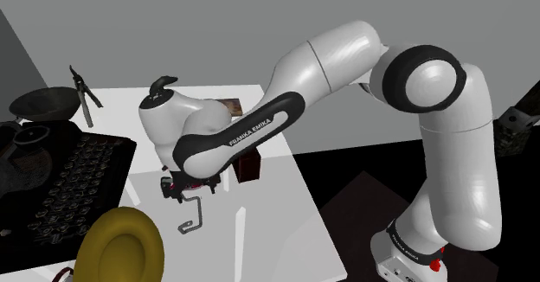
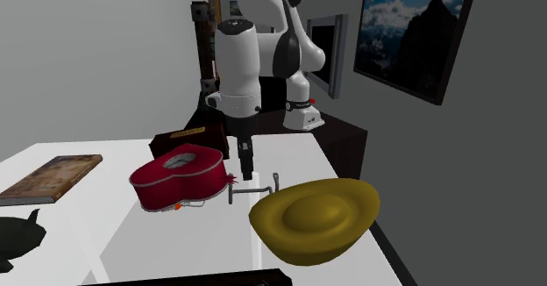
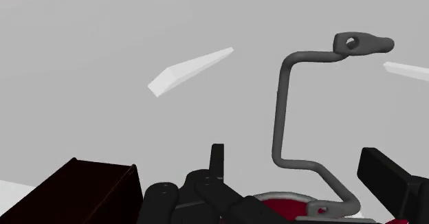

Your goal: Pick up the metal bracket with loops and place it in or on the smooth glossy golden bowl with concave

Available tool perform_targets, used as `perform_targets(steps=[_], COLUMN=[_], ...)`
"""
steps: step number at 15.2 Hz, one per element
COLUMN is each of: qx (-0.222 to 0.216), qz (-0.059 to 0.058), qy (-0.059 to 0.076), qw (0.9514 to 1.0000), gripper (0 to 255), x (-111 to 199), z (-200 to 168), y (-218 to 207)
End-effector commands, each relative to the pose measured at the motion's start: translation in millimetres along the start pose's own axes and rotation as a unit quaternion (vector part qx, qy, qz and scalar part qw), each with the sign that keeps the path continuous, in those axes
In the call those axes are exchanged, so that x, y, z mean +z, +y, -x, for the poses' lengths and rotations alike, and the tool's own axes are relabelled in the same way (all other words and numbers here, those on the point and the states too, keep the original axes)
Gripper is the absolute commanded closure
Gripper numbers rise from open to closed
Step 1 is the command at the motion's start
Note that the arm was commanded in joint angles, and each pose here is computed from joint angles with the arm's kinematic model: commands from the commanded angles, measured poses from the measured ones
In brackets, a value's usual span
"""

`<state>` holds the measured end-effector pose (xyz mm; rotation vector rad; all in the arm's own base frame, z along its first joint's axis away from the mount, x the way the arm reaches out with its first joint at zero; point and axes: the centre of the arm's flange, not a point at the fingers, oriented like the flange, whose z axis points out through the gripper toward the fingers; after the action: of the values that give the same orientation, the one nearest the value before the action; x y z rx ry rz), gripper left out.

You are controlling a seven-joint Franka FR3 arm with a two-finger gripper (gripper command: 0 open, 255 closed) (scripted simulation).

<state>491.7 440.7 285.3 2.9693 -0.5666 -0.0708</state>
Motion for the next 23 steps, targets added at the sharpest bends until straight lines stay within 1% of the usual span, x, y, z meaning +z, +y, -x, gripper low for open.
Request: perform_targets(steps=[1,8,16,17,23], qx=[0.003,0.003,0.003,0.003,0.003], qz=[0.002,0.002,0.002,0.002,0.002], qy=[0.0,0.0,0.0,0.0,0.0], qw=[1.0,1.0,1.0,1.0,1.0], gripper=[0,0,0,255,255], x=[12.4,47.1,47.0,47.0,47.0], z=[-0.7,-0.7,-0.7,-0.7,-0.7], y=[-10.1,-10.0,-10.0,-10.0,-10.0])
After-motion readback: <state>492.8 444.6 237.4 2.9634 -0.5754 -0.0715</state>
